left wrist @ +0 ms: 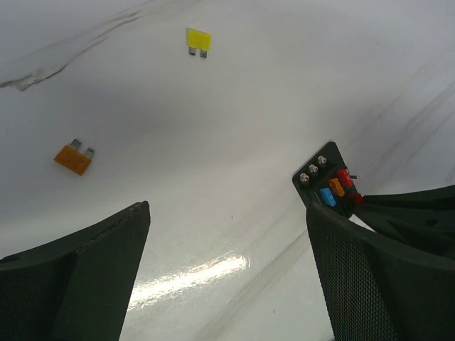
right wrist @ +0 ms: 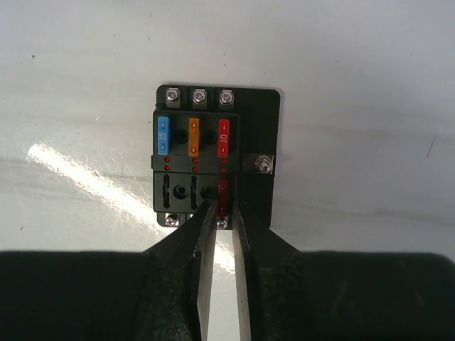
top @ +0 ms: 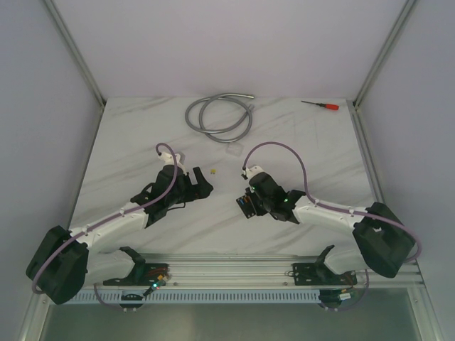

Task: Snap on the fuse box
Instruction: Install the fuse at the fuse box base.

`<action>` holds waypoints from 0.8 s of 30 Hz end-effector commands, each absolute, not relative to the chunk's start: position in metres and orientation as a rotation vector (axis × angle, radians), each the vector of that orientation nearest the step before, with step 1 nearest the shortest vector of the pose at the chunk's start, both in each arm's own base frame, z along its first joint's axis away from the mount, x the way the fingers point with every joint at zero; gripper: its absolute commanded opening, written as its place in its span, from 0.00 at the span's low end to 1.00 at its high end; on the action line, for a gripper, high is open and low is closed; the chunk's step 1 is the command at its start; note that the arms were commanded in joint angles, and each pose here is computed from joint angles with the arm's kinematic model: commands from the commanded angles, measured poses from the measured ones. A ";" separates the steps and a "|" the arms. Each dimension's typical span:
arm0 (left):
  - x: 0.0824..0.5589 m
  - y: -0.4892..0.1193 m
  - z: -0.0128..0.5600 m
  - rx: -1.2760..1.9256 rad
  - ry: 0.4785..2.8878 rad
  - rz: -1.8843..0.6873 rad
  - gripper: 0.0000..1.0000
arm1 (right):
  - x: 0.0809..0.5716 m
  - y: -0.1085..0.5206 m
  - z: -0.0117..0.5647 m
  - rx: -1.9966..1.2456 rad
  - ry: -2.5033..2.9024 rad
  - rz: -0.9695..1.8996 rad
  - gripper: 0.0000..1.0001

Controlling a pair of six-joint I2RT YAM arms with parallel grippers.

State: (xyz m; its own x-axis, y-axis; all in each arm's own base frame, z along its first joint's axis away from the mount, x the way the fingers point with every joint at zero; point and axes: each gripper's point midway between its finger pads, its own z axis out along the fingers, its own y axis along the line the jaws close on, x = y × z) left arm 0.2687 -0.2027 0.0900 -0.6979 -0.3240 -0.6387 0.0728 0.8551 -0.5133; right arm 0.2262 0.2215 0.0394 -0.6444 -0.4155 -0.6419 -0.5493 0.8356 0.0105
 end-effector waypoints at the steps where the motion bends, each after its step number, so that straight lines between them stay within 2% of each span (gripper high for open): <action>1: 0.275 -0.203 0.102 -0.199 2.227 -0.667 1.00 | 0.226 0.224 0.040 -0.713 2.360 0.267 0.24; 15: 0.275 -0.200 0.104 -0.199 2.220 -0.660 1.00 | 0.235 0.231 0.062 -0.690 2.361 0.259 0.33; 24: 0.275 -0.200 0.104 -0.198 2.225 -0.661 1.00 | 0.231 0.227 0.056 -0.713 2.437 0.213 0.23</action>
State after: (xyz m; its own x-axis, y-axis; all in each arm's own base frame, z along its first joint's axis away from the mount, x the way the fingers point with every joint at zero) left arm 0.2689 -0.2010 0.0912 -0.6954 -0.3278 -0.6394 0.0693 0.8551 -0.5138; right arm 0.2330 0.2286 0.0577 -0.6679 -0.4241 -0.6115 -0.5389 0.8424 0.0044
